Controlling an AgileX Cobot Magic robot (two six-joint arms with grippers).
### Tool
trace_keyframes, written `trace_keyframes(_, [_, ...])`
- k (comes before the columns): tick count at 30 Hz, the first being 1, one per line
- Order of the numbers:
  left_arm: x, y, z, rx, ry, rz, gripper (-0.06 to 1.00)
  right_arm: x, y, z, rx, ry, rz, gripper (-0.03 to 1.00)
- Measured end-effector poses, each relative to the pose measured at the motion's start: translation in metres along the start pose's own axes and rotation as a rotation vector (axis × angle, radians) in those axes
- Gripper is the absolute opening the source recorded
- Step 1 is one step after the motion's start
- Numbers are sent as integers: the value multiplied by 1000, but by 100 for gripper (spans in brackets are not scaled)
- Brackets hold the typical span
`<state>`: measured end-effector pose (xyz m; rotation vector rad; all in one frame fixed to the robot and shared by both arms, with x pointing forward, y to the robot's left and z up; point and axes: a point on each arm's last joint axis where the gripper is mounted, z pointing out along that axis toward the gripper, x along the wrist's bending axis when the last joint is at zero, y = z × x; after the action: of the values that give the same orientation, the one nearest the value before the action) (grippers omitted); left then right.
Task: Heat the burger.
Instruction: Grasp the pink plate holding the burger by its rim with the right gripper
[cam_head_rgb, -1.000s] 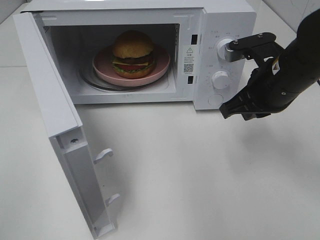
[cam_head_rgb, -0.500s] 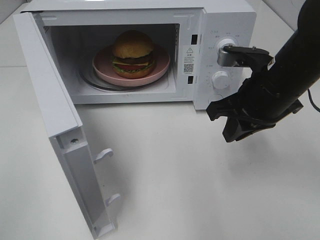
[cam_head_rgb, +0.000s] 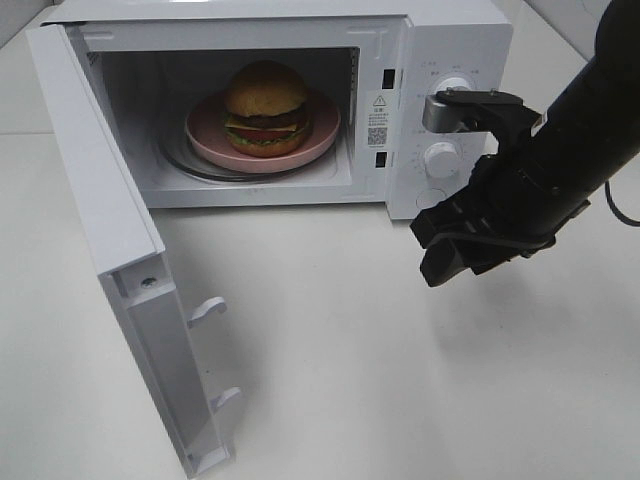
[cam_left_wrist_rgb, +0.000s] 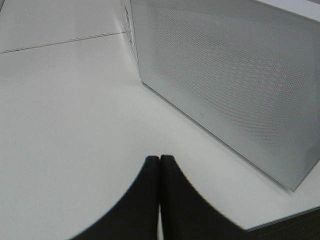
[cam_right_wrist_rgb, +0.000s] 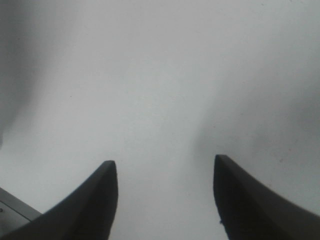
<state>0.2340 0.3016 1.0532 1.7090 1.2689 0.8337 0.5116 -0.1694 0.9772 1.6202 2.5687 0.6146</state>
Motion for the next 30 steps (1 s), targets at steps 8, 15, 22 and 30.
trace_keyframes(8, [0,0,0,0,0,0,0,5,16,4,-41,63,-179,66])
trace_keyframes(15, [0,0,0,0,0,0,0,12,33,8,-72,73,-340,66])
trace_keyframes(22, [0,0,0,0,0,0,0,47,53,18,-112,21,-634,66])
trace_keyframes(30, [0,0,0,0,0,0,0,80,76,30,-162,-71,-893,64])
